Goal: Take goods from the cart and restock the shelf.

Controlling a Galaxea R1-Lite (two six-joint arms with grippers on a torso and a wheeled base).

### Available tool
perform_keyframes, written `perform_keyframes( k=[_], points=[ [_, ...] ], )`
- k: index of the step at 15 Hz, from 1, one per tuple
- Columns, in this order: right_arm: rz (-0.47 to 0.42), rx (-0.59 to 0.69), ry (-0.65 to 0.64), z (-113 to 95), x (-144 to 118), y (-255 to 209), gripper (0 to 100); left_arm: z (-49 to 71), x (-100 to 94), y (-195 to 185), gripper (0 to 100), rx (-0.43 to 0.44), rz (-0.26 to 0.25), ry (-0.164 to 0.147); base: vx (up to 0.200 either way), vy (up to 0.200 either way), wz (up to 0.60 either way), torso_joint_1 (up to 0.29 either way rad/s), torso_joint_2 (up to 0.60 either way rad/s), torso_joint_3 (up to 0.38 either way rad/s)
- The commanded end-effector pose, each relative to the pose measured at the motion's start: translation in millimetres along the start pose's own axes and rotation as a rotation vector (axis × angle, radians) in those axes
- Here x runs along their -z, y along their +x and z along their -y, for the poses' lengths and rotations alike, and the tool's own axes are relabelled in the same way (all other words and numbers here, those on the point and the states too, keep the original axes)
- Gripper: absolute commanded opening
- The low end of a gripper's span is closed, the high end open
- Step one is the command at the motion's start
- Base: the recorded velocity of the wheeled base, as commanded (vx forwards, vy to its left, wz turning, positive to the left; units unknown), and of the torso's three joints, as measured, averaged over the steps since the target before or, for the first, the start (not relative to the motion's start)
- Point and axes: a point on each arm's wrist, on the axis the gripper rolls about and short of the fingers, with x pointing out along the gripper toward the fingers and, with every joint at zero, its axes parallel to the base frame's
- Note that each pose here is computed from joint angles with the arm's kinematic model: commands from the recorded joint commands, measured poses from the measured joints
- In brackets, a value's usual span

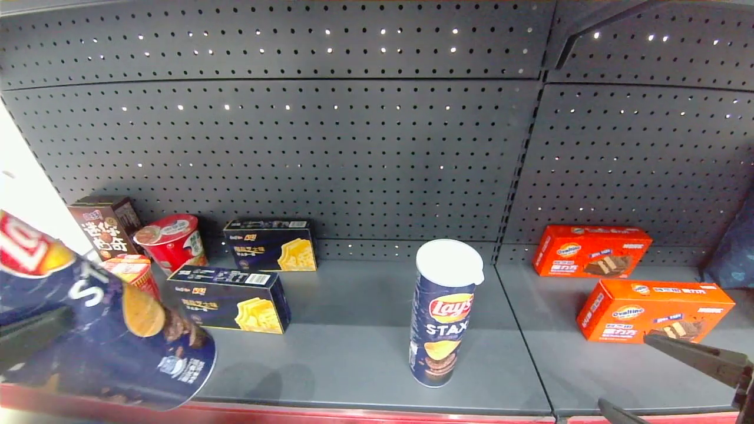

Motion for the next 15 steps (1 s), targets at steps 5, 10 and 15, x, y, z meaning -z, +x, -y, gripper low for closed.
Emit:
perform_keyframes(
  k=[5, 10, 15],
  points=[
    [0.002, -0.004, 0.025, 2, 13, -18, 100, -9.3, 5.9, 118, 0, 0.123, -0.151, 0.013, 0.0, 0.0, 0.0, 0.0, 0.0, 0.0],
    [0.002, 0.003, 0.047, 3, 13, -18, 100, -18.9, 11.7, 189, 0, 0.069, -0.184, 0.018, 0.0, 0.0, 0.0, 0.0, 0.0, 0.0],
    [-0.014, 0.015, 0.072, 3, 17, -18, 100, -4.5, 25.8, 257, 0, 0.04, -0.22, 0.042, 0.0, 0.0, 0.0, 0.0, 0.0, 0.0]
  ],
)
